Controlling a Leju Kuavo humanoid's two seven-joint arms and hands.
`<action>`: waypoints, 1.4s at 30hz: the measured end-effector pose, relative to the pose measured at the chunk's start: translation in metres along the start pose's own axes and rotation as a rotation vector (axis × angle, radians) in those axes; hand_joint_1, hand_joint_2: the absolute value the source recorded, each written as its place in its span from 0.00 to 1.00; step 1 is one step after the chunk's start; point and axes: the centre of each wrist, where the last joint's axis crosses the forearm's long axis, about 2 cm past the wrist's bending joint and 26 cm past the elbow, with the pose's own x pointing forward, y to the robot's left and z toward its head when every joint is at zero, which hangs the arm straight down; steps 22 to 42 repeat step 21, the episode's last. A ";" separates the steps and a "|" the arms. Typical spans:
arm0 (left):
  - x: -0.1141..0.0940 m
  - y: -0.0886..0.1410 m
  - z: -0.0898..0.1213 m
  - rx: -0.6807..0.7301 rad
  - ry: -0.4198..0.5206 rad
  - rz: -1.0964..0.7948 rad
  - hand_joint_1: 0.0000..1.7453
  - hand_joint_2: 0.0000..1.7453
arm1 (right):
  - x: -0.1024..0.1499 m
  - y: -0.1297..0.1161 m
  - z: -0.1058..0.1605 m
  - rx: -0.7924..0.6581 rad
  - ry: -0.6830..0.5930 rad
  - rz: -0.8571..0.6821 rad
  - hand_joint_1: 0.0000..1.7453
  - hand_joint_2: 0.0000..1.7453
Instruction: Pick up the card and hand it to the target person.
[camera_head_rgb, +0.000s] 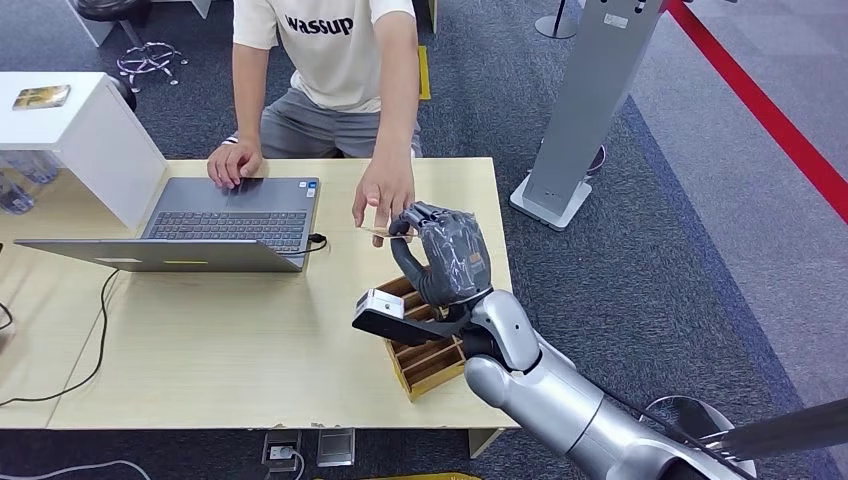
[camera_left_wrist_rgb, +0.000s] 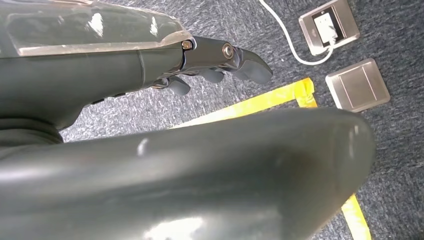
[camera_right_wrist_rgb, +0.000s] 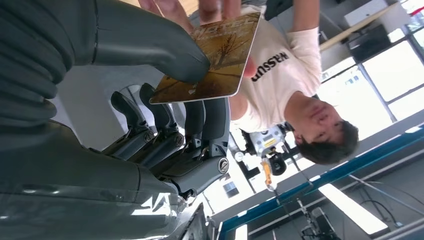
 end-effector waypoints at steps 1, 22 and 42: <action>0.000 0.000 0.000 -0.003 0.001 0.000 0.00 0.00 | -0.002 0.003 0.000 -0.002 0.011 0.017 0.87 1.00; 0.000 -0.004 0.000 -0.060 -0.014 0.020 0.00 0.00 | -0.016 0.021 0.017 -0.041 0.004 0.099 0.00 1.00; 0.000 -0.004 0.000 -0.060 -0.014 0.020 0.00 0.00 | -0.016 0.021 0.017 -0.041 0.004 0.099 0.00 1.00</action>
